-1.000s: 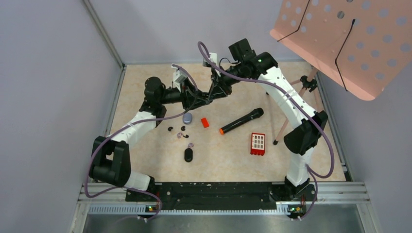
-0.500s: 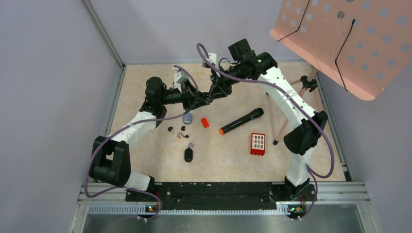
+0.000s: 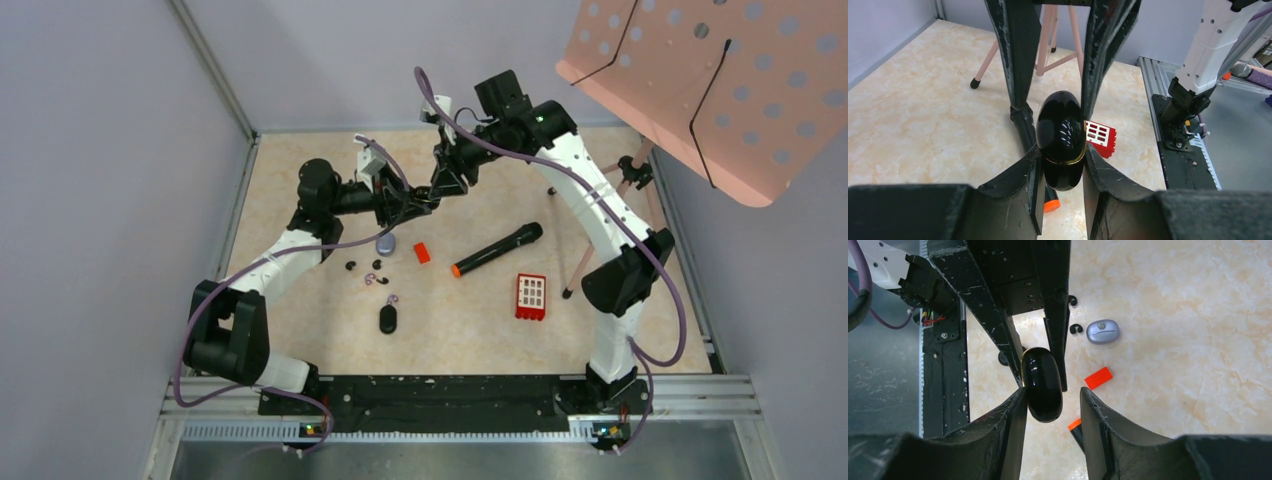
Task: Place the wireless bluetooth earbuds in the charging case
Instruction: Open the charging case.
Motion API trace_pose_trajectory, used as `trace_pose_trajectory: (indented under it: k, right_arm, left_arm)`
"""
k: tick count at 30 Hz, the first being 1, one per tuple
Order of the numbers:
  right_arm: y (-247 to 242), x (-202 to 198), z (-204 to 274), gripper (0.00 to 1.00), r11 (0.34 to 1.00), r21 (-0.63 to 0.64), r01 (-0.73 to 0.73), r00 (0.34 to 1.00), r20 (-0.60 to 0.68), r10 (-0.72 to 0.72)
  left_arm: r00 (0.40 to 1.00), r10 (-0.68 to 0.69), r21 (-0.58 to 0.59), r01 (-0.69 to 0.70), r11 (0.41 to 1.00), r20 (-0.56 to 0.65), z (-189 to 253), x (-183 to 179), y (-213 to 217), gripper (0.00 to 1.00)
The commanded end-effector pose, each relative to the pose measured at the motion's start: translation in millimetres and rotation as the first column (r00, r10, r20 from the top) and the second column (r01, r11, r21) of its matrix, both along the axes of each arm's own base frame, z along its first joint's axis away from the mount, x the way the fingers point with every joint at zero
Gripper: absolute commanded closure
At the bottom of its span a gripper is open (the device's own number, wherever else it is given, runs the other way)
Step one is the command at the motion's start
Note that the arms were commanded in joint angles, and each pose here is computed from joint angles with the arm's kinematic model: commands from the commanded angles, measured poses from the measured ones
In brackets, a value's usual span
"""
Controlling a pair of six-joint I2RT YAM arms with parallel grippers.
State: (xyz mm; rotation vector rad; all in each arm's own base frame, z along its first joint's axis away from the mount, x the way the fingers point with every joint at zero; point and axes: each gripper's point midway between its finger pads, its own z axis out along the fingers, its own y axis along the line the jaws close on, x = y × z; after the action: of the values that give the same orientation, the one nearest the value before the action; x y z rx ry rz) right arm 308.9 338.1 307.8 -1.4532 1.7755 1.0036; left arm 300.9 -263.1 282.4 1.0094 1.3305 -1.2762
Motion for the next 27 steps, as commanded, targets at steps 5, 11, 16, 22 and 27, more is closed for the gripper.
trace_pose_trajectory:
  k: [5,11,16,22,27]
  right_arm:
    - [0,17,21,0.58,0.997,0.058,0.048,0.999,0.015,-0.049]
    - [0,20,20,0.58,0.997,0.059,0.058,0.998,0.015,-0.059]
    - [0,17,56,0.57,0.989,0.135,0.062,0.997,0.032,-0.067]
    - [-10,17,97,0.56,0.97,0.215,0.116,0.987,0.086,-0.137]
    - [-24,26,37,0.61,0.97,0.149,0.192,0.97,0.125,-0.211]
  left_arm:
    - [0.994,-0.061,-0.006,0.062,0.998,0.087,7,-14,-3,1.0]
    - [0.996,-0.052,-0.01,0.053,0.999,0.07,7,-13,-4,1.0]
    - [1.0,-0.011,-0.015,0.012,1.0,0.018,1,-7,-3,1.0]
    - [0.993,0.082,-0.033,-0.085,0.996,-0.085,-1,6,9,1.0]
    - [0.951,0.244,-0.052,-0.257,0.965,-0.189,3,26,44,1.0]
